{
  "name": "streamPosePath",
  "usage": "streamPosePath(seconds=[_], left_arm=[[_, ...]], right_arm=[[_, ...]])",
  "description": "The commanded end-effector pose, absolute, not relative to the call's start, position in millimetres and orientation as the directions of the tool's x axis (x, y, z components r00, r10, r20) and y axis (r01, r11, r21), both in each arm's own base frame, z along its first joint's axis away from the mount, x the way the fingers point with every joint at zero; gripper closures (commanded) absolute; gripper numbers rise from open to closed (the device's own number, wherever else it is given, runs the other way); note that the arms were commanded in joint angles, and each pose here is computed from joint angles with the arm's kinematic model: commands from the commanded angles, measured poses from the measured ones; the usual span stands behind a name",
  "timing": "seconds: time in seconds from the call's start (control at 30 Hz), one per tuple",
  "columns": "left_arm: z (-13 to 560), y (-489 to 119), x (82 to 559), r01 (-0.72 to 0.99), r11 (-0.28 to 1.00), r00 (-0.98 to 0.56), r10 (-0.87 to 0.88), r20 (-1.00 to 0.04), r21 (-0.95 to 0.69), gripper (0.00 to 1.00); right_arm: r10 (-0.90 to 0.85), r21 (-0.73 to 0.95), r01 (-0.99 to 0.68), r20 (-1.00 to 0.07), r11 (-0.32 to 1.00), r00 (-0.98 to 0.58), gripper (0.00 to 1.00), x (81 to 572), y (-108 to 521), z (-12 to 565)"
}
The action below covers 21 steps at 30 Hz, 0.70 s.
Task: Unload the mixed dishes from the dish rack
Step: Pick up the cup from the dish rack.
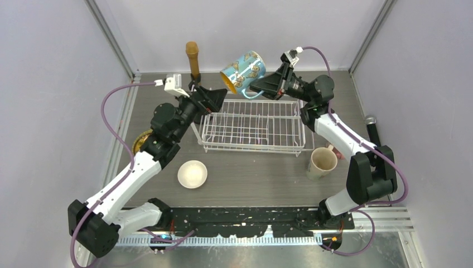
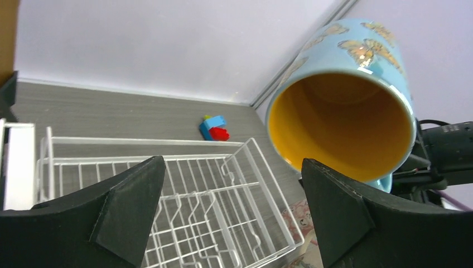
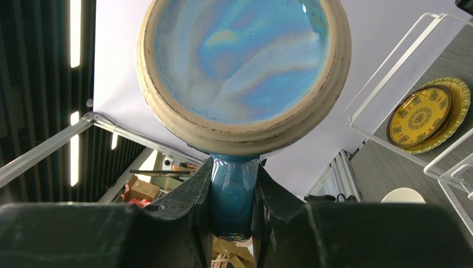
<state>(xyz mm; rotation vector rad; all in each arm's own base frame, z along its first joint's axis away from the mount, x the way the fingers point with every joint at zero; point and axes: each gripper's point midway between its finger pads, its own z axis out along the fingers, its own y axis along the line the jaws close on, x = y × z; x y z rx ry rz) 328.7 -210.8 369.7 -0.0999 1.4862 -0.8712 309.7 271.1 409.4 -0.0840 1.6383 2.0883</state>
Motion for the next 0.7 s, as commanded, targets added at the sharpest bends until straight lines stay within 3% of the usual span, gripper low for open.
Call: streamPosePath(seconds=[0.0,0.3,0.63,0.67], left_arm=[[413,-219,324,0.550,0.613,-0.102,-0.625,-0.774,-0.568,0.04],[418,-225,331,0.556,0.575,-0.124,-0.657,-0.743,-0.601,0.21],[416,-236,333,0.584,0.510,-0.176,-0.680,-0.711,-0.632,0.83],[415,-235,333,0.579,0.509,-0.176,-0.684,-0.708,-0.636,0.94]], right_arm=[[0.358,0.785,-0.577,-0.484,-0.227,-0.799,0.99,287,272,455],[0.301,0.778,-0.570,-0.495,-0.263,-0.815,0.99,275,287,453],[0.252,0.782,-0.554,-0.496,-0.286,-0.831,0.99,271,302,450],[0.250,0.782,-0.555,-0.498,-0.282,-0.830,0.99,272,302,448]])
